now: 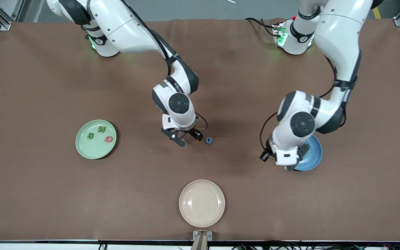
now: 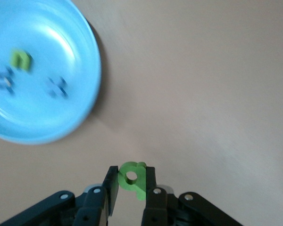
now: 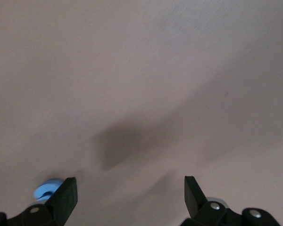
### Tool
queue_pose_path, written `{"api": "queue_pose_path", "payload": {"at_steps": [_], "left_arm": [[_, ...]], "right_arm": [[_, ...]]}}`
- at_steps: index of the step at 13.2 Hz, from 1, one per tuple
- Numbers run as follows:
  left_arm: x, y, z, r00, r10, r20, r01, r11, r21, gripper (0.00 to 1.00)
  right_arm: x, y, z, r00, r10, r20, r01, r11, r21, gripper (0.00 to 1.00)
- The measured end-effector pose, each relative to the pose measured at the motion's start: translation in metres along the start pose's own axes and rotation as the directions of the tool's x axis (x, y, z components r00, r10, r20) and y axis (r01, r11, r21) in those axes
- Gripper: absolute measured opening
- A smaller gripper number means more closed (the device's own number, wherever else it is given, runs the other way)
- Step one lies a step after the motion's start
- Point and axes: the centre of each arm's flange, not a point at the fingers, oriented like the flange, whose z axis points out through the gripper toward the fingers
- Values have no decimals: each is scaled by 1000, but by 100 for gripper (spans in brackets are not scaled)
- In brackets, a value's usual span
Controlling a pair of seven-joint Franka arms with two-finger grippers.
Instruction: Sort upper and lower case letters into plates
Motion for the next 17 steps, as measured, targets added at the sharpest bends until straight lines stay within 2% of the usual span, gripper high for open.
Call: {"api": "queue_pose_path", "payload": {"at_steps": [3,7,8,10,11,14,15,17], "left_arm": [[50,-41,21,998,47,35,-49,998,46,27],[80,-70,52,994,83,78,-89,993,78,27],[86,-75,57,993,82,83,-89,993,82,33],[96,-81,52,994,71,82,-77,994,78,53],[101,-83,42,993,79,83,-85,993,76,62],[113,-83,-33,988,148,44,-150,988,42,94],[115,-85,-66,981,194,29,-195,980,34,100],[120,-96,-127,950,312,21,-312,949,33,100]], "right_arm": [[-18,-27,2,999,46,-4,-46,998,47,100],[-43,-44,21,1000,12,-23,-10,998,60,100],[-47,-45,25,999,-1,-36,3,998,59,98],[-49,-48,26,998,-16,-53,19,998,64,93],[-48,-50,24,998,-25,-66,29,997,67,87],[-47,-51,26,990,-68,-121,75,995,58,85],[-48,-50,30,987,-83,-135,90,995,50,84],[-52,-50,33,981,-111,-156,119,992,41,82]]}}
